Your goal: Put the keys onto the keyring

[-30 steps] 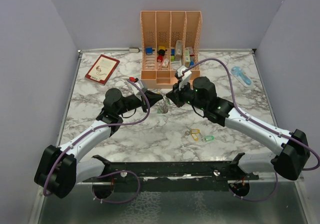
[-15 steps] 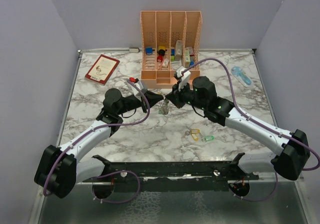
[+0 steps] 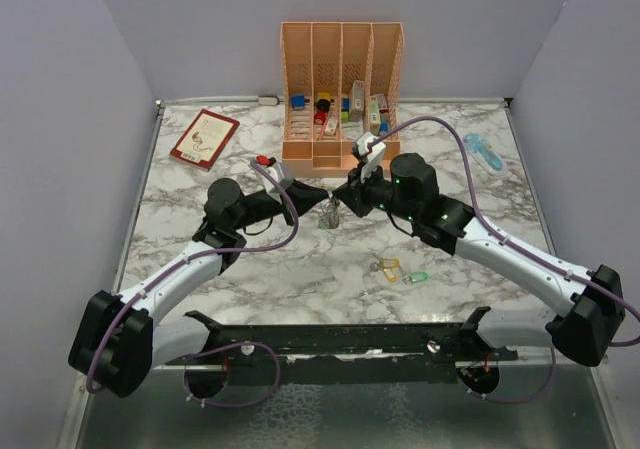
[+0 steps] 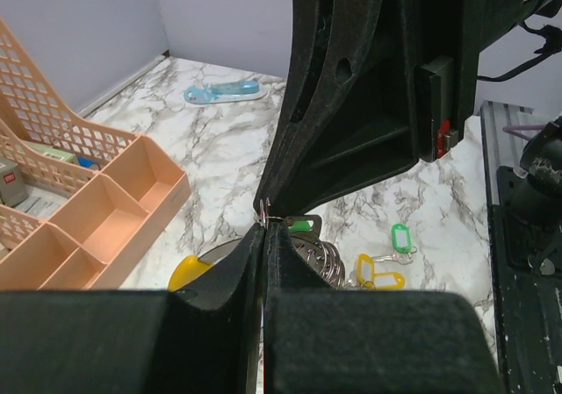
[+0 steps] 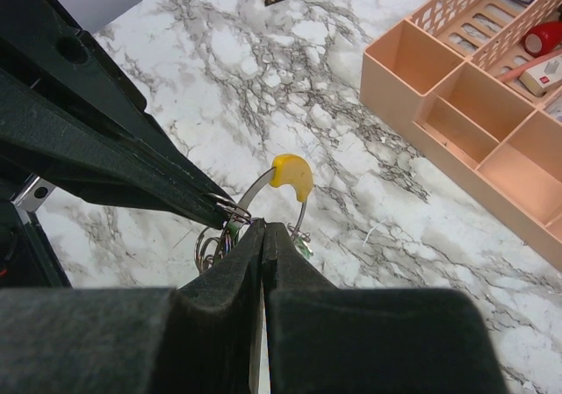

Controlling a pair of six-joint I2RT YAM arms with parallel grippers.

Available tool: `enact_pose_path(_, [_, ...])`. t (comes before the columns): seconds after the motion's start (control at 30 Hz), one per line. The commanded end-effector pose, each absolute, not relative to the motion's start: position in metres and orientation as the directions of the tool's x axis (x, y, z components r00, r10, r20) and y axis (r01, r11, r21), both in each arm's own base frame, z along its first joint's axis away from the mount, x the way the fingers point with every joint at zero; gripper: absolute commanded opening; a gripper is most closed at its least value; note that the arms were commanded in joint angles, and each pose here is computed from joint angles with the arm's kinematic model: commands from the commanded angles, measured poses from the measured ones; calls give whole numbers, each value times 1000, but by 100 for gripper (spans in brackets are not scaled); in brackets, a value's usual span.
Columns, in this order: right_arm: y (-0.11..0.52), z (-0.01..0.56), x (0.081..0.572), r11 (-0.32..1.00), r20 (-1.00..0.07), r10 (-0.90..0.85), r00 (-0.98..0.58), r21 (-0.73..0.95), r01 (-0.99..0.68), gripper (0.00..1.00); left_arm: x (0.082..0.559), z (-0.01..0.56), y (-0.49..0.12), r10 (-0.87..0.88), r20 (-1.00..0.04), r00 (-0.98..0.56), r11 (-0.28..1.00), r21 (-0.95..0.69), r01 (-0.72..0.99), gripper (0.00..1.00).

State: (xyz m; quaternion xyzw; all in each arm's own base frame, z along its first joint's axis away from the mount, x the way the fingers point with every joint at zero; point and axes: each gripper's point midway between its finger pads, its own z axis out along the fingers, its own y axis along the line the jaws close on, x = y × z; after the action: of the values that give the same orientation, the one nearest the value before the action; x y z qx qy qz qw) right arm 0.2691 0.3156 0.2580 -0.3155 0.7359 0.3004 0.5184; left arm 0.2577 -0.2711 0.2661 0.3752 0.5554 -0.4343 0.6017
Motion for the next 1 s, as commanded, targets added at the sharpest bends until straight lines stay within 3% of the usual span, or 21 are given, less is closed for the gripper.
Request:
enact_pose_path(0.0, [317,266,260,586,-953,-169,-250,106,-803,1,249,294,-273,-171,-982,86,306,30,951,0])
enact_pose_path(0.13, [319,268,257,573,-953,-165,-256,119,-811,5,249,296,-273,-180,-979,91,307,32,951,0])
enact_pose_path(0.27, [318,270,256,578,-951,-155,-268,132,-805,22,250,297,-273,-187,-978,94,313,31,949,0])
enact_pose_path(0.37, [318,270,256,581,-950,-143,-277,146,-800,28,251,298,-272,-194,-976,96,321,30,947,0])
enact_pose_path(0.7, [310,271,260,622,-950,-136,-281,139,-770,31,251,298,-271,-197,-976,93,324,24,946,0])
enact_pose_path(0.97, [287,292,258,660,-968,-154,-199,49,-750,25,249,294,-272,-193,-978,84,310,20,950,0])
